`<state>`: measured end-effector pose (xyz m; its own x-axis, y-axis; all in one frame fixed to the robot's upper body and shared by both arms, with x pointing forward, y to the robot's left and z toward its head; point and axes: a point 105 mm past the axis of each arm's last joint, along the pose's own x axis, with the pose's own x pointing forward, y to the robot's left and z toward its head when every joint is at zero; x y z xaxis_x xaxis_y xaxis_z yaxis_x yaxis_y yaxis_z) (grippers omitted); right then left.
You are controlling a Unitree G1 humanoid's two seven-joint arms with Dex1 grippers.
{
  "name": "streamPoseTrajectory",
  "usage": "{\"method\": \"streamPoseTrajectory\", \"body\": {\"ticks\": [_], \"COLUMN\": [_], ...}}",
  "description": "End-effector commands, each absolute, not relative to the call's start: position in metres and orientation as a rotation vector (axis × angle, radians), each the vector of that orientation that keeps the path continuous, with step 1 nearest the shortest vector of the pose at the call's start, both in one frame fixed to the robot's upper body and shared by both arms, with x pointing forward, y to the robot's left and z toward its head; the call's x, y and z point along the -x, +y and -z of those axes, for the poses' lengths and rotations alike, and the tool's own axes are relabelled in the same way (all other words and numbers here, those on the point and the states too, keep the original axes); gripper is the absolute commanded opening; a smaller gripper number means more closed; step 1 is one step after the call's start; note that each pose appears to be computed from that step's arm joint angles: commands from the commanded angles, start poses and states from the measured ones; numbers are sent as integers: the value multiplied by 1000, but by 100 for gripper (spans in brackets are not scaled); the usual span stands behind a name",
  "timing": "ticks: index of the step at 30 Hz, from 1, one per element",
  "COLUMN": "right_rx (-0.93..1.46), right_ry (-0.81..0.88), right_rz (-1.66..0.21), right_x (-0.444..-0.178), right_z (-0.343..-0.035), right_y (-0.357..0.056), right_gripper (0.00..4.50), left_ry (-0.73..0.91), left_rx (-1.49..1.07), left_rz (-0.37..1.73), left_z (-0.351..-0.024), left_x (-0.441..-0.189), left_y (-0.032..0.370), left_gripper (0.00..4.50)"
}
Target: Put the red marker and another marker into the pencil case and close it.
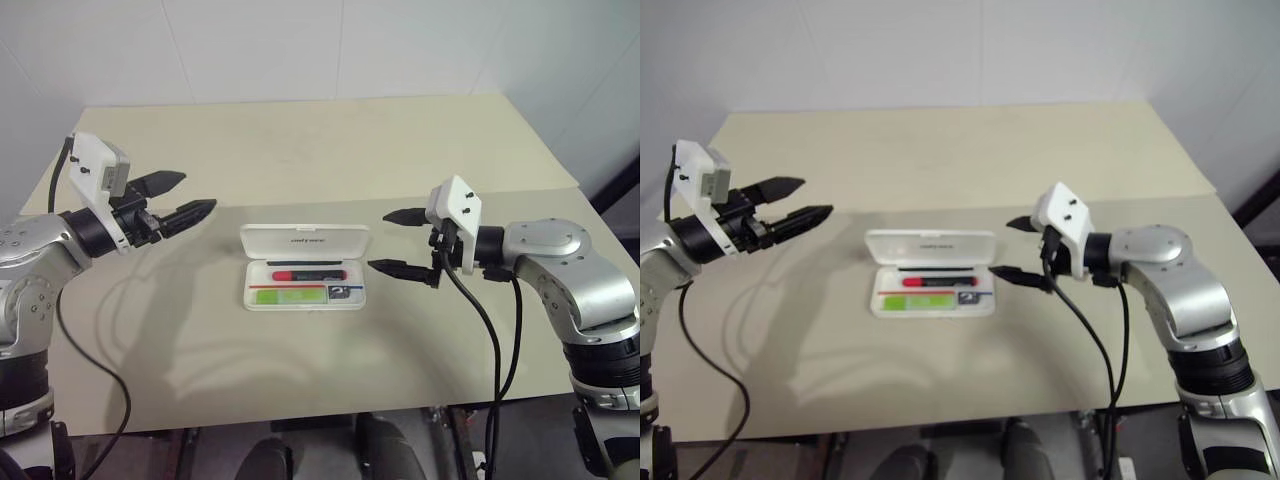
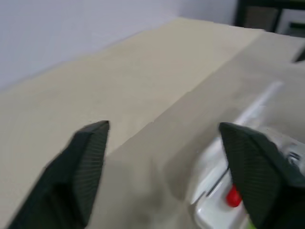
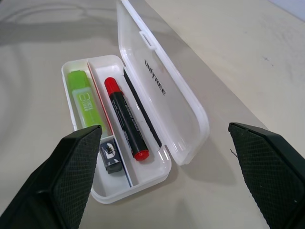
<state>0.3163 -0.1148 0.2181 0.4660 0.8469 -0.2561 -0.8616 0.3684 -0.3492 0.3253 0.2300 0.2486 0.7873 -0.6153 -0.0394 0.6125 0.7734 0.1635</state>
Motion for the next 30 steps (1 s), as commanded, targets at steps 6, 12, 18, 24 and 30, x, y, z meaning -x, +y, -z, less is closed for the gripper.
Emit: {"method": "streamPoseTrajectory", "body": {"ticks": [6, 12, 18, 24, 30], "right_rx": [485, 485, 487, 484, 481], "right_ry": [-32, -29, -23, -13, -7], "right_rz": [-1079, -1064, -1048, -1032, -1020], "right_x": [-315, -312, -308, -305, -304], "right_z": [-231, -229, -228, -226, -225], "right_y": [-114, -115, -119, -122, -123], "right_gripper": [450, 450, 450, 450, 450], "left_ry": [-24, 44, 122, 203, 235], "left_rx": [-57, 16, 12, -22, -46], "left_rz": [730, 771, 842, 946, 1017], "left_z": [-253, -237, -220, -207, -202], "left_x": [-349, -369, -384, -394, -400], "left_y": [226, 231, 225, 213, 201], "left_gripper": [76, 2, 2, 2, 2]}}
